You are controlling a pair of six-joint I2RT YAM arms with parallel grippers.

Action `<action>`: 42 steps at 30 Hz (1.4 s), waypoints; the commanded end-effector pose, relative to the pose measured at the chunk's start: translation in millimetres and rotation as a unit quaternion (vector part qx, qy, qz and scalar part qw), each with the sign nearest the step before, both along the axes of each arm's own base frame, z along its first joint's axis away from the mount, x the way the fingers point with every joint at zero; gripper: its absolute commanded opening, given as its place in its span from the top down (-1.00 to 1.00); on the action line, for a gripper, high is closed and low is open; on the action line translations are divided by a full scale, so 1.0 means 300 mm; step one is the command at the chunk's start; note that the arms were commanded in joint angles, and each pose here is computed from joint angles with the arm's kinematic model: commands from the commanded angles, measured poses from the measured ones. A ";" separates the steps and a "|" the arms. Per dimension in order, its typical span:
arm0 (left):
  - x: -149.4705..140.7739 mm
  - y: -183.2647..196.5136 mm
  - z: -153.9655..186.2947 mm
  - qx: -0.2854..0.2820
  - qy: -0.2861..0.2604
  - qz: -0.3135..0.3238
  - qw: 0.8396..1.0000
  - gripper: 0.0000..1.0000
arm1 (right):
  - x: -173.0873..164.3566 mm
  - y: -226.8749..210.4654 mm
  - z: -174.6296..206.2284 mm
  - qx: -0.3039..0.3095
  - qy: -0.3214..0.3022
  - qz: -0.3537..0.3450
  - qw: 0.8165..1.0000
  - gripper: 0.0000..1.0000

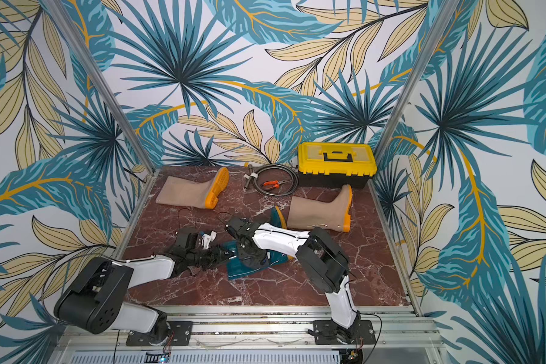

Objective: Wipe the rubber boots with a cloth
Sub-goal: Wipe the dirt off the rubber boot.

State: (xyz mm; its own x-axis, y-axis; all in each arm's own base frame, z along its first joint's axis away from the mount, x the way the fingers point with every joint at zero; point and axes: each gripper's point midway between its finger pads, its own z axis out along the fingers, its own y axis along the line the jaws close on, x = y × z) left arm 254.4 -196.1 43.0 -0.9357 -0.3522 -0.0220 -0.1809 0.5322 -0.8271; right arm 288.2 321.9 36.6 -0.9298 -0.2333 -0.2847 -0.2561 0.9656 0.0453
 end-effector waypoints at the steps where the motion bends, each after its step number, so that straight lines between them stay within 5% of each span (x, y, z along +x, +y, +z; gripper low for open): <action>1: -0.023 0.062 -0.098 0.041 0.033 0.045 0.998 0.06 | -0.022 -0.031 -0.013 -0.005 0.005 0.006 1.000 1.00; 18: -0.049 0.149 -0.120 0.034 0.030 0.057 0.997 -0.05 | -0.044 -0.099 -0.046 -0.006 0.012 -0.025 1.000 1.00; 26: 0.010 -0.068 -0.015 0.000 -0.011 -0.054 0.998 0.11 | -0.030 0.023 -0.037 0.074 0.021 -0.025 0.997 1.00; 32: 0.062 -0.069 0.046 -0.006 -0.048 -0.037 0.998 0.58 | -0.018 0.054 -0.003 0.101 0.014 -0.027 0.994 1.00; 37: 0.072 -0.033 0.059 -0.015 -0.046 -0.020 0.999 1.00 | -0.007 -0.038 0.005 0.046 0.001 -0.027 0.999 1.00; 42: 0.080 0.001 0.079 -0.020 -0.055 -0.008 0.998 1.00 | 0.017 -0.270 0.015 -0.055 -0.013 -0.048 0.997 1.00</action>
State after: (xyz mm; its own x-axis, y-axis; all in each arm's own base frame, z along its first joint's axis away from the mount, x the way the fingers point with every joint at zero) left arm 272.8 -200.9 50.9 -0.9423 -0.3284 -0.0648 -0.1255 0.5261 -0.8411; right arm 296.4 306.6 48.3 -0.9310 -0.1463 -0.3345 -0.2018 0.9697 0.1375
